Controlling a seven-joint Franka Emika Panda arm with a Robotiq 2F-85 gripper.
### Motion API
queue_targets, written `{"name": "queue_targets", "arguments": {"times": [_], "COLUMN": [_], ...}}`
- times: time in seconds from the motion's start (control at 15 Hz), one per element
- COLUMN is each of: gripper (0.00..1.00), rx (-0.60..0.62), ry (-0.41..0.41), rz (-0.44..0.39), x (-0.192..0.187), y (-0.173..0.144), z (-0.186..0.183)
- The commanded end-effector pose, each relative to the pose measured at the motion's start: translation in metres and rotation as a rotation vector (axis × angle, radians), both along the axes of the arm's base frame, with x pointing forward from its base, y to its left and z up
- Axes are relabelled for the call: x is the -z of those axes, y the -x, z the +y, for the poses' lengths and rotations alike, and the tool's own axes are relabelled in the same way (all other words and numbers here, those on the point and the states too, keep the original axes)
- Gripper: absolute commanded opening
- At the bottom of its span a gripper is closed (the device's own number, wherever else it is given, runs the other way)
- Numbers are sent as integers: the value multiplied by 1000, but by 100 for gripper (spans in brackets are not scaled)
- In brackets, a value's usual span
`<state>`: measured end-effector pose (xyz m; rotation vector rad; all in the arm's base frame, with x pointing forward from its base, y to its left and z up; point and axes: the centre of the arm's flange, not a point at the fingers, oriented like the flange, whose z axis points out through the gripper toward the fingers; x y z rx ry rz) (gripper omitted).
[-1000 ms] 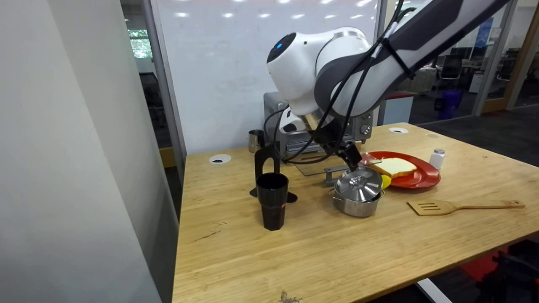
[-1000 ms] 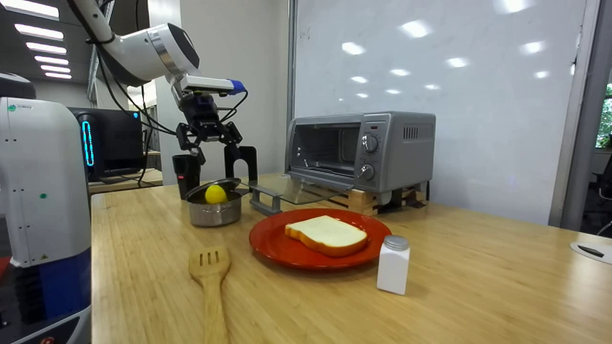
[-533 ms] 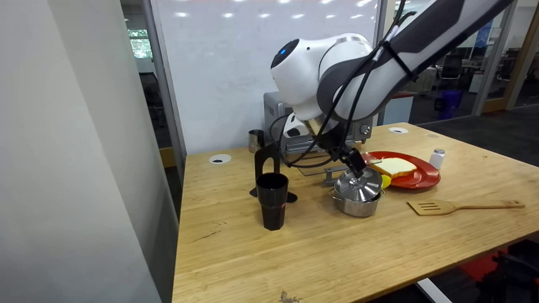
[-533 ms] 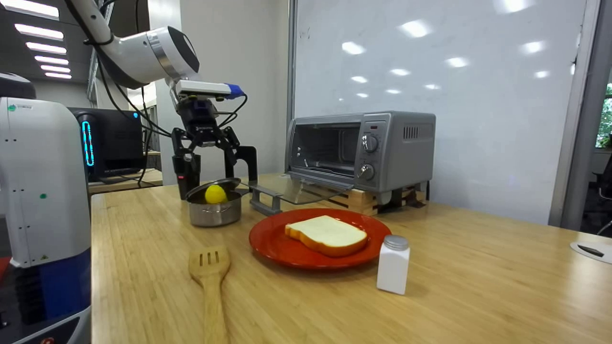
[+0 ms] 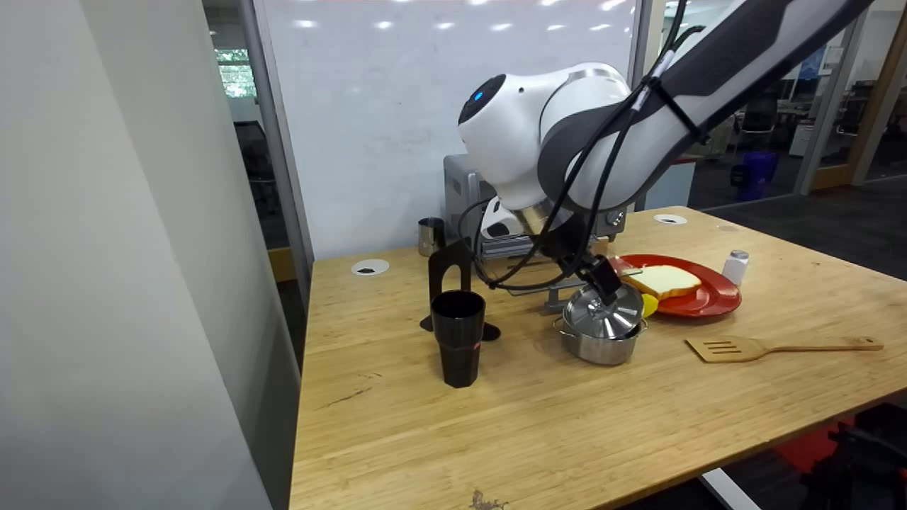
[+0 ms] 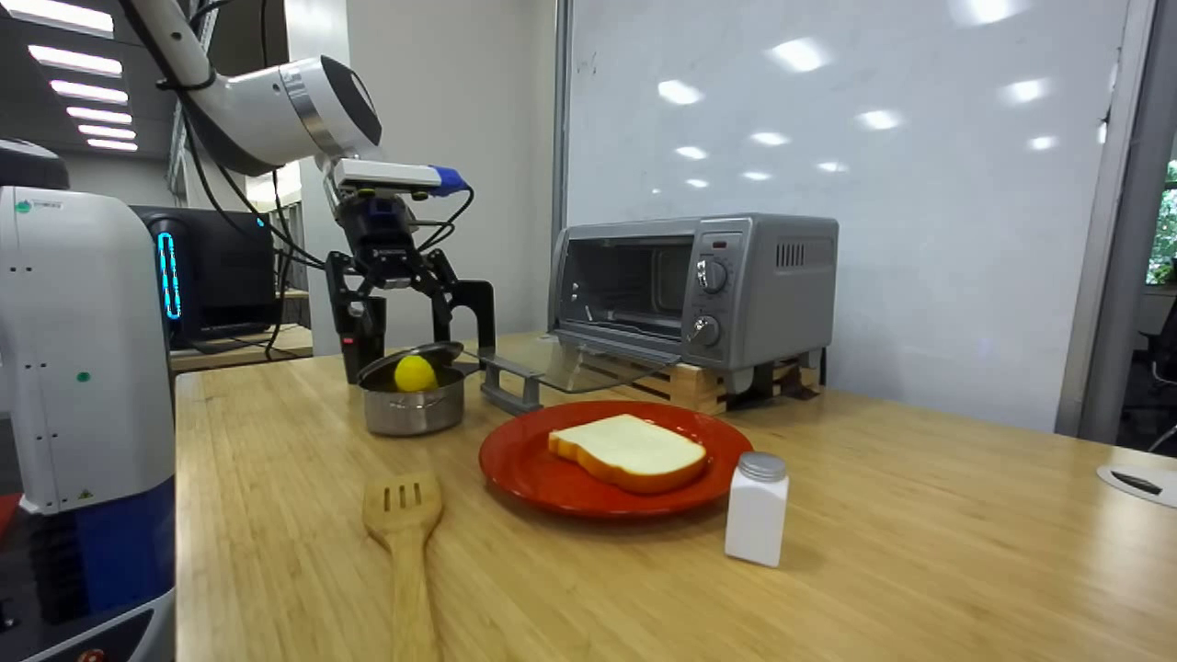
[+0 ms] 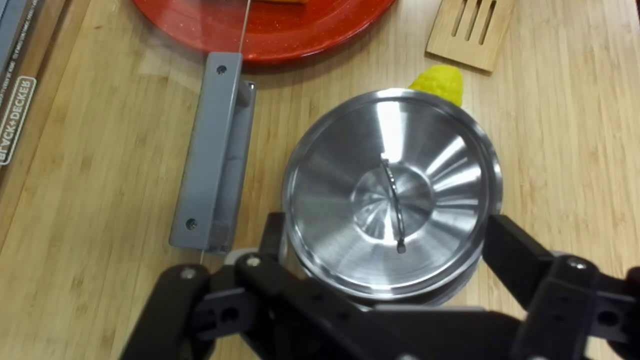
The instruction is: Remove the lid from the pot
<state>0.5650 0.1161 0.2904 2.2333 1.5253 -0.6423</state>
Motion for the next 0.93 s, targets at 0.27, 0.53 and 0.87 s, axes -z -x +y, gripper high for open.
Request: {"name": "queue_targets", "arguments": {"times": [0.27, 0.53, 0.87], "gripper": [100, 100, 100], "rx": [0, -6, -20], "ry": [-5, -3, -2], "rz": [-3, 2, 13], "x": [-1, -2, 4], "y": [-1, -3, 3], "z": [-1, -1, 6]}}
